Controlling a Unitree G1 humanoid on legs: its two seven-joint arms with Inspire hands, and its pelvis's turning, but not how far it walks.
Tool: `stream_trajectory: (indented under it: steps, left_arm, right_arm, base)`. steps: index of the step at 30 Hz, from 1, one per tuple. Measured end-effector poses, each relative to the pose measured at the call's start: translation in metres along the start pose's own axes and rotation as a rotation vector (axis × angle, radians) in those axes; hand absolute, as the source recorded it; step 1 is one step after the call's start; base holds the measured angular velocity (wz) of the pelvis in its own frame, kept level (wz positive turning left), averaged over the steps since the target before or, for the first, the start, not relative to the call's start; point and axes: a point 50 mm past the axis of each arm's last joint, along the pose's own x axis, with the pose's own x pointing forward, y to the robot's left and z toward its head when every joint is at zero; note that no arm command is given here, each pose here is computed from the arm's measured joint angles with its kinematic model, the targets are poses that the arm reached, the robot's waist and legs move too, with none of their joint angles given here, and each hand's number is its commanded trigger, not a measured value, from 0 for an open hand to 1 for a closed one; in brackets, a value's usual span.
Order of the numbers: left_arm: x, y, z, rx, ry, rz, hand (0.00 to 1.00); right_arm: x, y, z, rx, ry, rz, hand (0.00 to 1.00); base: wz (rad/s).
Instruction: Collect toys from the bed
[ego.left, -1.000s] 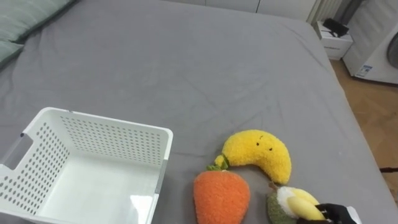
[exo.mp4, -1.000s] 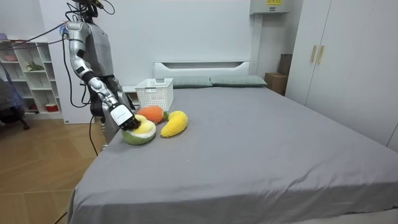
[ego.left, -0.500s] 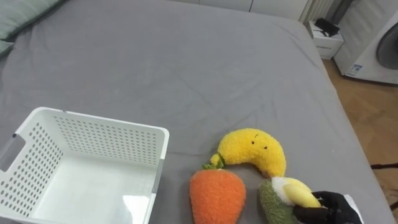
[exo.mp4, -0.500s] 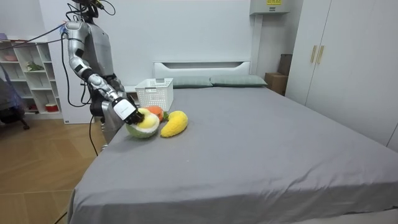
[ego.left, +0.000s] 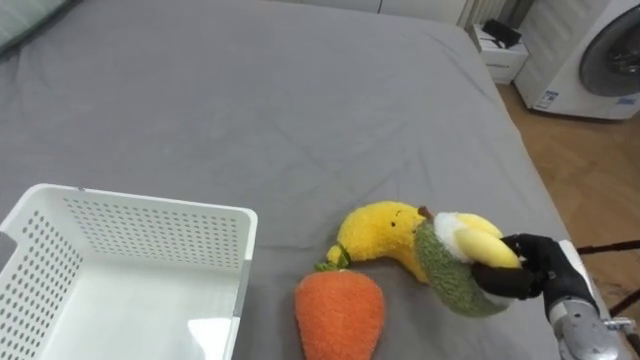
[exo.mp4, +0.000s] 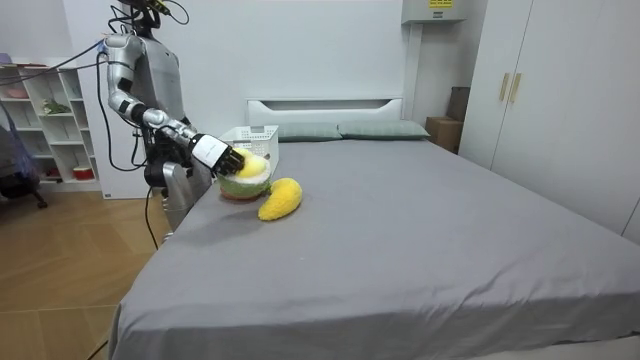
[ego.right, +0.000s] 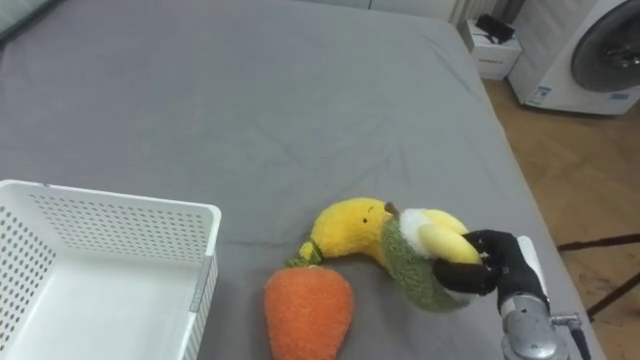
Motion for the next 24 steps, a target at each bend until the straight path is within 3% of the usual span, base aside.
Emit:
stream_trajectory:
  steps: [14,24]
  left_arm:
    - [-0.001,-0.005,-0.002,0.002,0.008,0.004,0.00]
    - [-0.003,-0.012,0.010,0.039,-0.043,0.005,0.00]
  right_arm:
    - [-0.012,-0.008,0.064,-0.051,-0.263,-0.024,1.00]
    - [-0.011,0.024,0.099,-0.149,-0.379,0.093,1.00]
  base:
    - [0.00]
    - [0.09]
